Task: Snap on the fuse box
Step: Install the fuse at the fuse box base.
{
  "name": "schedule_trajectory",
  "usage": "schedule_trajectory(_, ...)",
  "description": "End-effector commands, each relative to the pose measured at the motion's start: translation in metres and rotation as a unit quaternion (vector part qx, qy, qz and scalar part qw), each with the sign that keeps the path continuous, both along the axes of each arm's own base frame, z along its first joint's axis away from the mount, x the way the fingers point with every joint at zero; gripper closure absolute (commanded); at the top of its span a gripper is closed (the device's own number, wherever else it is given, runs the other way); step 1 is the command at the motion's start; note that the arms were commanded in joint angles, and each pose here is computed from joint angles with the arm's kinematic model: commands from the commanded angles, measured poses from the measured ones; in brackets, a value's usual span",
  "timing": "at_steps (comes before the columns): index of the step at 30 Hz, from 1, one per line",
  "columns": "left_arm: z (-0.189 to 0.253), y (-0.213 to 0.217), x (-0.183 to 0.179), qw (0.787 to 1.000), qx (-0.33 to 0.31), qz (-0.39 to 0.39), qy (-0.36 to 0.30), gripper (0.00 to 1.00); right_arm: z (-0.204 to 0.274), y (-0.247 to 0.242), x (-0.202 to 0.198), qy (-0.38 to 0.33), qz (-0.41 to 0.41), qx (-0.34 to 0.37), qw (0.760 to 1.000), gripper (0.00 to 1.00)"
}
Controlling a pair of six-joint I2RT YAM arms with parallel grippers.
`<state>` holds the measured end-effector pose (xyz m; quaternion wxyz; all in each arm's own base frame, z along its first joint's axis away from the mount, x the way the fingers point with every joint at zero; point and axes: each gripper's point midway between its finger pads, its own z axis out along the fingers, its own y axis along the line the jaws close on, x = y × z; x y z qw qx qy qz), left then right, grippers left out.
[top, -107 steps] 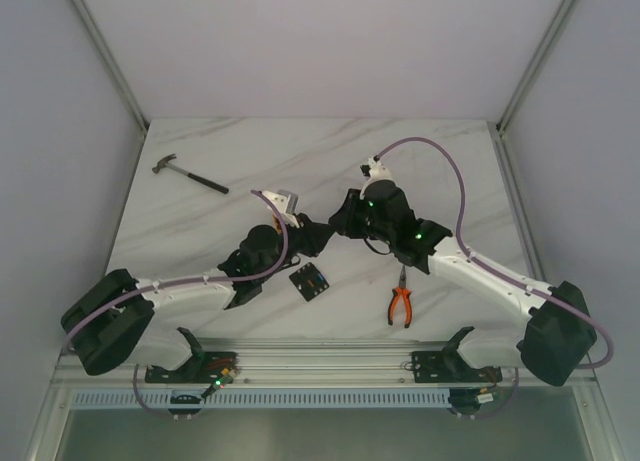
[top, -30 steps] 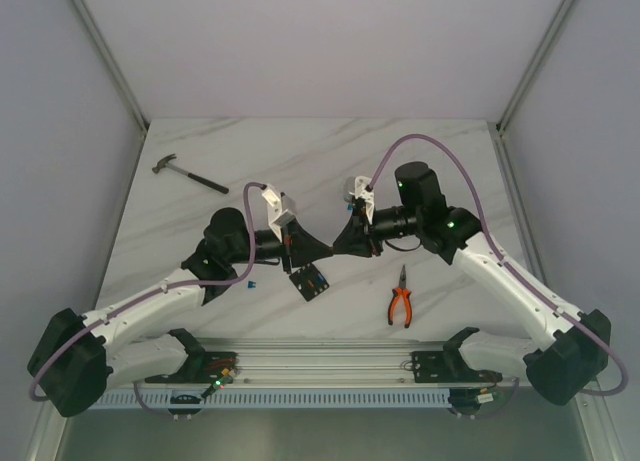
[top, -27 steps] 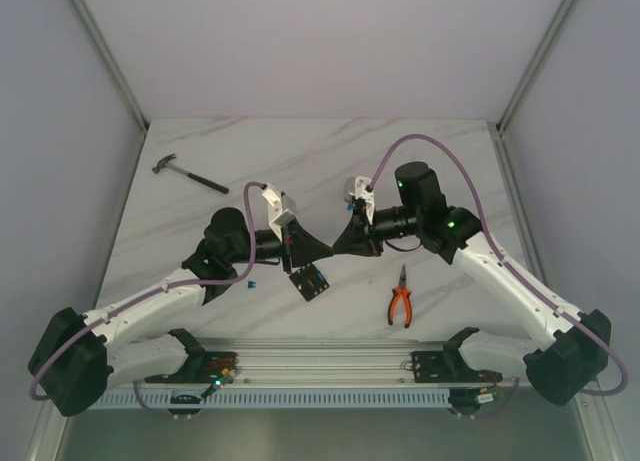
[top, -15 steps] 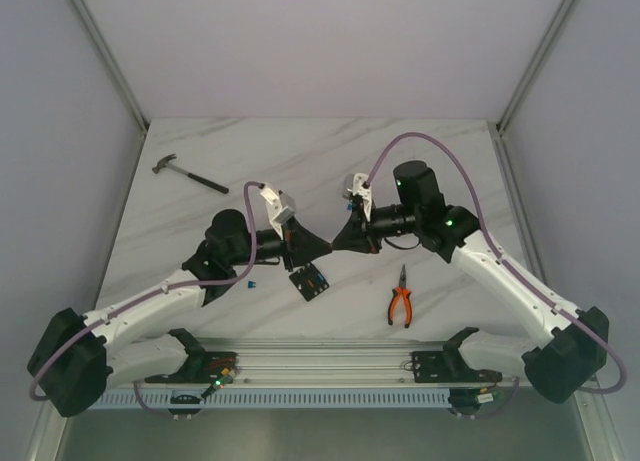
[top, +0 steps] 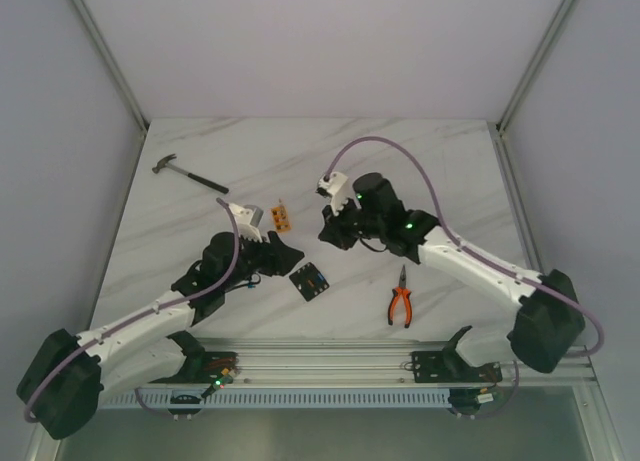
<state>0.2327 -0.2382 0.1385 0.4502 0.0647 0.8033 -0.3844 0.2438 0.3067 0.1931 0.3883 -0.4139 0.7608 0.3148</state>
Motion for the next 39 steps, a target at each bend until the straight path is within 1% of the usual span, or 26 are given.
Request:
schedule_trajectory(1, -0.019, 0.016, 0.004, 0.995, -0.028, 0.073, 0.067, 0.32, -0.034, 0.004, 0.024, -0.006, -0.103, -0.056, 0.993, 1.00)
schedule_trajectory(6, -0.044, 0.017, 0.000, 0.985, -0.040, 0.095, 0.135, 0.30, -0.062, 0.020, 0.023, 0.007, -0.135, -0.092, 0.987, 1.00)
schedule_trajectory(8, -0.056, 0.018, -0.002, 0.980, -0.042, 0.103, 0.164, 0.31, -0.078, 0.026, 0.020, 0.014, -0.142, -0.111, 0.984, 1.00)
schedule_trajectory(14, -0.080, 0.018, -0.008, 0.969, -0.037, 0.107, 0.219, 0.41, -0.098, 0.031, 0.011, 0.016, -0.163, -0.140, 0.977, 1.00)
schedule_trajectory(17, -0.090, 0.015, -0.013, 0.965, -0.036, 0.102, 0.240, 0.43, -0.106, 0.033, 0.008, 0.016, -0.171, -0.149, 0.974, 1.00)
schedule_trajectory(25, -0.100, 0.006, -0.014, 0.959, -0.047, 0.091, 0.263, 0.48, -0.118, 0.041, 0.007, 0.009, -0.184, -0.154, 0.971, 1.00)
schedule_trajectory(30, -0.108, 0.008, -0.016, 0.956, -0.041, 0.096, 0.276, 0.51, -0.125, 0.038, 0.007, 0.008, -0.195, -0.152, 0.969, 1.00)
schedule_trajectory(39, -0.116, 0.007, -0.016, 0.951, -0.029, 0.099, 0.291, 0.54, -0.137, 0.037, 0.003, 0.017, -0.192, -0.160, 0.968, 1.00)
